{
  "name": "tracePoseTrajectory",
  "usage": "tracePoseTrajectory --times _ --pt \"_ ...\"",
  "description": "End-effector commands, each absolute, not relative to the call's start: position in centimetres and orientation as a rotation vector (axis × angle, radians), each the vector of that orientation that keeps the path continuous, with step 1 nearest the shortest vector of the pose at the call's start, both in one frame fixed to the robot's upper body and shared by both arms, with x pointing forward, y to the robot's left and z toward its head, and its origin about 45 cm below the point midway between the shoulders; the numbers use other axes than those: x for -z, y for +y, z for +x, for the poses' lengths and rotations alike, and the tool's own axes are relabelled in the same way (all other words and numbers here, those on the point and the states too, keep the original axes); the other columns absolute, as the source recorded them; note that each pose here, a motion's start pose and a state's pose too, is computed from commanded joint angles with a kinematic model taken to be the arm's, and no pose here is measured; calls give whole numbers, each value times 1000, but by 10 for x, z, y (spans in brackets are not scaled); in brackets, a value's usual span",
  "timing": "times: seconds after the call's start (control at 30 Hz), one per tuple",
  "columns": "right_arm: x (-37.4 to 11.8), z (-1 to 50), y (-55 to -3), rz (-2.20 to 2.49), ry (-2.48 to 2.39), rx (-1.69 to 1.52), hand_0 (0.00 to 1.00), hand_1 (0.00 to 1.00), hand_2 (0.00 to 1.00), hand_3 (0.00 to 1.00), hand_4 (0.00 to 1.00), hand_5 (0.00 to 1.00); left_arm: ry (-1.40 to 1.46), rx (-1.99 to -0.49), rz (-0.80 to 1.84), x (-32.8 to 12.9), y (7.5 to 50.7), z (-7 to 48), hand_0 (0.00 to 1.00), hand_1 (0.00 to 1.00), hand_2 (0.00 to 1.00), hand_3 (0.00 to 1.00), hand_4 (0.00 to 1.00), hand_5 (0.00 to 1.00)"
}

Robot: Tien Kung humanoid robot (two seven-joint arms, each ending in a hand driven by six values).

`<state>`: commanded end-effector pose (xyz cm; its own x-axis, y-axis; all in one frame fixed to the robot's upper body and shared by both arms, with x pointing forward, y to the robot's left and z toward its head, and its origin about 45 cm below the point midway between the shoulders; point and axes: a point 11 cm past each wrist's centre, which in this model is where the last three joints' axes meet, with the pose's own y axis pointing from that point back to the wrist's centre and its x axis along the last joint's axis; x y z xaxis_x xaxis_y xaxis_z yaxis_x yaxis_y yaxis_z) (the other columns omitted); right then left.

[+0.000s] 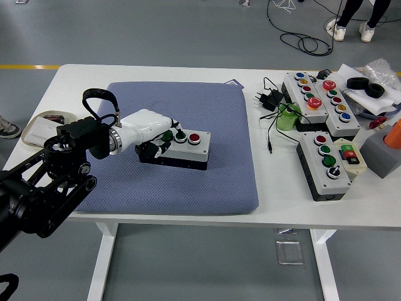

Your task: Pick up the button,place it on the desk,press the button,press the button

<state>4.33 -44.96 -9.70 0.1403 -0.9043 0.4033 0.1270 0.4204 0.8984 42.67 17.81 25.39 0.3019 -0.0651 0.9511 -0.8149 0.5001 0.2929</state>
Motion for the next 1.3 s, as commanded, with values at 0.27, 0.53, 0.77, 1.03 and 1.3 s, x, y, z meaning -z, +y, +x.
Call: tracePoseTrajectory --times 0.27,0.53,0.77,1.03,1.3 --pt "97 44 -450 837 -1190 885 662 625 698 581 361 208 -1230 -597 873 -267 156 419 45 2 2 728 429 2" --pt "97 45 -450 838 -1192 884 661 624 698 581 362 209 -1219 -561 874 -258 142 419 46 2 2 729 427 2" --pt "96 46 -451 838 -1194 881 662 625 699 580 362 209 -1189 -554 910 -248 146 426 47 2 2 729 429 2" --pt "96 46 -452 838 -1192 879 662 625 699 581 362 209 -1158 -542 949 -237 153 430 46 2 2 728 428 2" --pt "96 46 -451 837 -1193 881 663 624 699 580 362 210 -1133 -510 978 -226 157 428 47 2 2 727 427 2"
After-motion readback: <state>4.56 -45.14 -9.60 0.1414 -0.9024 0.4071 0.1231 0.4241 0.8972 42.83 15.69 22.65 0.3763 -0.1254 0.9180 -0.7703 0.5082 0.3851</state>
